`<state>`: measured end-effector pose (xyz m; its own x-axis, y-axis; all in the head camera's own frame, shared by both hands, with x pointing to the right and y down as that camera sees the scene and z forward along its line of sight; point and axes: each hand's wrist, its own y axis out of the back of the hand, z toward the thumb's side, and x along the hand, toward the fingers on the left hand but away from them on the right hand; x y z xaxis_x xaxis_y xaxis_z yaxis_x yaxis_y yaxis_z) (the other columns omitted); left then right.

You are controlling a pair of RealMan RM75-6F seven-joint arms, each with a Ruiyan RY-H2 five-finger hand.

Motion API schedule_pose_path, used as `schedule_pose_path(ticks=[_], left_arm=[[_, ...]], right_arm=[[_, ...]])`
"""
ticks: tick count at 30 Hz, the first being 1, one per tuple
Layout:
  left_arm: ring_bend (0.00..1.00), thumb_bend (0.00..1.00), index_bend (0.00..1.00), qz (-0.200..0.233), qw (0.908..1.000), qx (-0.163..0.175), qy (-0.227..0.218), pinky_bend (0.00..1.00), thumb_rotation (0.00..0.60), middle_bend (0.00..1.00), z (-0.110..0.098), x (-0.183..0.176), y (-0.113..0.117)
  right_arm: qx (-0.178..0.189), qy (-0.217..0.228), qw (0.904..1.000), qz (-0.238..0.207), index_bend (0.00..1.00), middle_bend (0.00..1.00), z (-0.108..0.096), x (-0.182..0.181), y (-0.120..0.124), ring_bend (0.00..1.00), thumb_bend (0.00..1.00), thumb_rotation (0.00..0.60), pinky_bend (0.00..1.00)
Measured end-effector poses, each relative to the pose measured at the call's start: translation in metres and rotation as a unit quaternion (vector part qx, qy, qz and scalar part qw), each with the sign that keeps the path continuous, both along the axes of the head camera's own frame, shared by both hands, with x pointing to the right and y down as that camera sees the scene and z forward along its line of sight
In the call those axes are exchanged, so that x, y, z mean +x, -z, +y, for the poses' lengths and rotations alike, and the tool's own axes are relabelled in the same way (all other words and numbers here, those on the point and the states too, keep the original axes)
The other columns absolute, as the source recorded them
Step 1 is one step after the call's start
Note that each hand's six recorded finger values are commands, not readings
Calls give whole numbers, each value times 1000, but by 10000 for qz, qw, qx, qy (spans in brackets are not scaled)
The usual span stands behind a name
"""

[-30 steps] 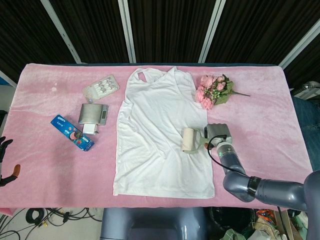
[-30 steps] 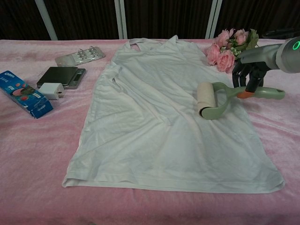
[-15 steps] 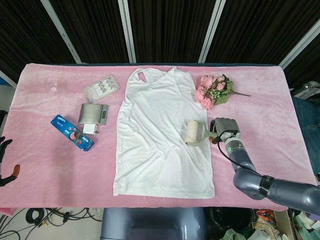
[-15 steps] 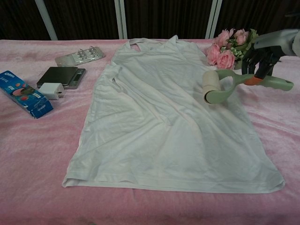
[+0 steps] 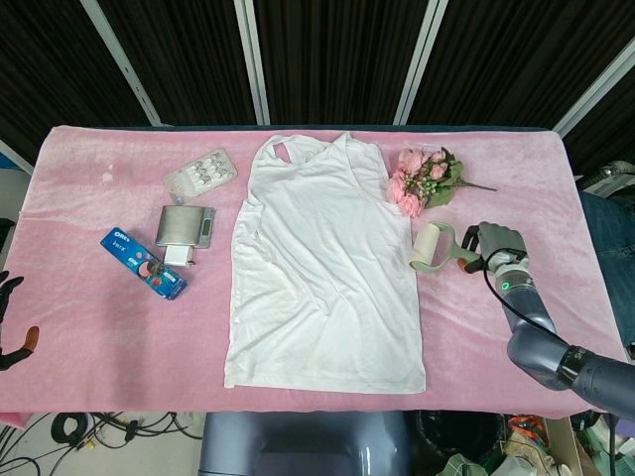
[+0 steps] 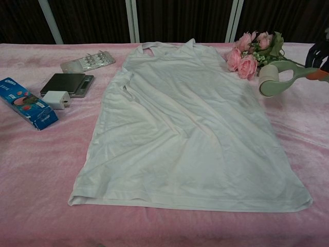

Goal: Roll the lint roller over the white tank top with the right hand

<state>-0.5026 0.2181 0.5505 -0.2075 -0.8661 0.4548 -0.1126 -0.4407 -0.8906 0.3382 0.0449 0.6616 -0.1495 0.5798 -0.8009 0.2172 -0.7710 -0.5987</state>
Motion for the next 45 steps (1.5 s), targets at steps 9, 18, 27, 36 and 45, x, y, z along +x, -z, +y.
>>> schedule_pose_path(ticks=[9, 18, 27, 36, 45], left_arm=[[39, 385, 142, -27, 10000, 14, 14, 255, 600, 61, -1, -1, 0], [38, 385, 142, -35, 10000, 2, 5, 256, 600, 62, 0, -1, -1], [38, 386, 142, -25, 10000, 21, 7, 256, 600, 61, 0, -1, 1], [39, 385, 142, -21, 10000, 18, 30, 256, 600, 61, 0, -1, 1], [38, 385, 142, -15, 10000, 19, 23, 256, 600, 61, 0, -1, 1]], right_arm=[[91, 14, 10000, -1, 730, 506, 8, 15, -21, 522, 569, 600, 407], [47, 31, 10000, 12, 730, 487, 13, 24, -34, 495, 569, 600, 403], [-38, -57, 10000, -50, 490, 255, 18, 23, -40, 241, 521, 600, 310], [-263, -300, 9992, 87, 175, 34, 27, 31, -45, 18, 416, 600, 206], [-410, -323, 9985, 133, 111, 10, 29, 36, -29, 10, 406, 600, 202]])
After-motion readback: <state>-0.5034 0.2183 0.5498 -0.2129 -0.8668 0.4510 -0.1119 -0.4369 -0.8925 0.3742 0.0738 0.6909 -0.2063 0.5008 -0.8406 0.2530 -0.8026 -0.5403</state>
